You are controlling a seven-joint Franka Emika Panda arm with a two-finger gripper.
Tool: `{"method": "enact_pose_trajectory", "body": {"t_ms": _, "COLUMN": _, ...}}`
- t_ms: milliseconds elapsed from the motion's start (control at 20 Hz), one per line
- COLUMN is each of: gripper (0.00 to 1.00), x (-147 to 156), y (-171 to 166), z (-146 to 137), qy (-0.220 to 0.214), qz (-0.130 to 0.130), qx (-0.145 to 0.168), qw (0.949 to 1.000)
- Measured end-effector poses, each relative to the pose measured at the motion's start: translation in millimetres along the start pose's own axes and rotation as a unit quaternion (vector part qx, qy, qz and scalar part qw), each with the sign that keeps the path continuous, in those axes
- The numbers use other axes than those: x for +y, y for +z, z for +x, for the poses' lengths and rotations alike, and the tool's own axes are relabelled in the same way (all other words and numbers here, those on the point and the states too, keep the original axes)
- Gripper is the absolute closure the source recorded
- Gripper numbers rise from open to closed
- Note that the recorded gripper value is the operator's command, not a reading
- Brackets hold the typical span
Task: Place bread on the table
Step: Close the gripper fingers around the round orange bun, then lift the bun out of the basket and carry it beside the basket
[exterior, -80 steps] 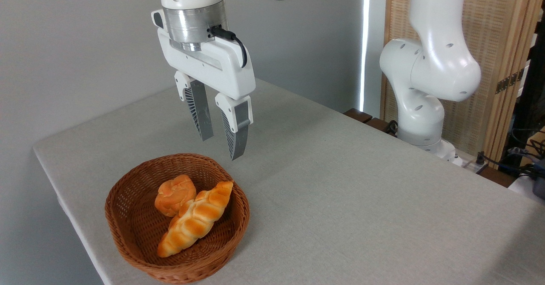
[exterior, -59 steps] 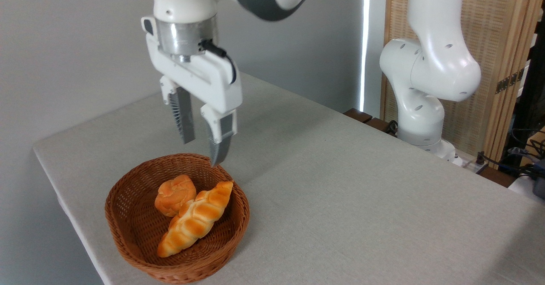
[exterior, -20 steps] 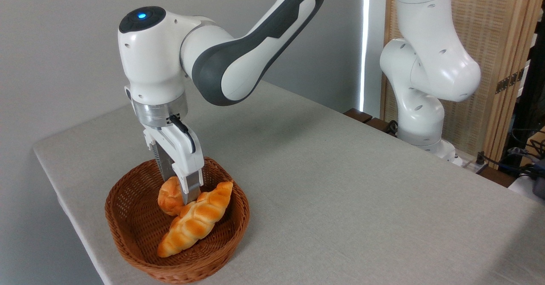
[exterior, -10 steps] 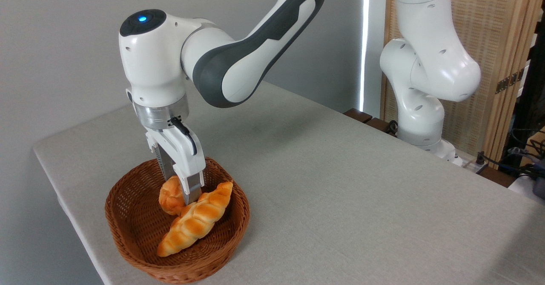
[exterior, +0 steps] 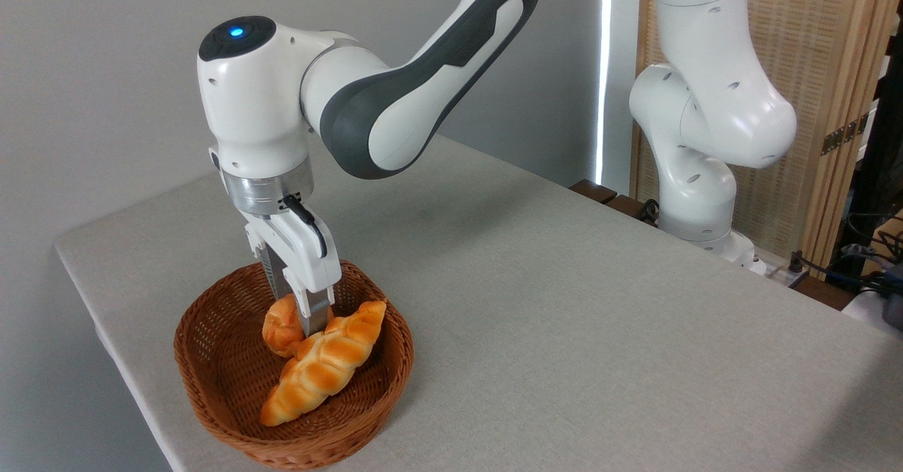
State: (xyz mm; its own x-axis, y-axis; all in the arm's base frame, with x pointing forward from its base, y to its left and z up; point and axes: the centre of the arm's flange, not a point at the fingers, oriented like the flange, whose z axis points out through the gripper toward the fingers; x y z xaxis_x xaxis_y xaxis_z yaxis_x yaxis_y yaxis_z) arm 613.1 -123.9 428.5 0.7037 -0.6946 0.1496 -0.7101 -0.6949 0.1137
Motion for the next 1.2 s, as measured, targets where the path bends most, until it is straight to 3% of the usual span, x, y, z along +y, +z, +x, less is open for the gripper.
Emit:
{"method": "enact_pose_trajectory", "body": {"t_ms": 750, "gripper": 0.52, "x": -5, "y": -8, "z": -2, "qy": -0.005, "qz": 0.004, "qx": 0.006, "qw": 1.0000}}
{"method": "enact_pose_trajectory", "body": {"t_ms": 1200, "gripper": 0.51, "x": -10, "y": -59, "z": -3, "qy": -0.008, "qz": 0.018, "qx": 0.023, "qw": 0.9995}}
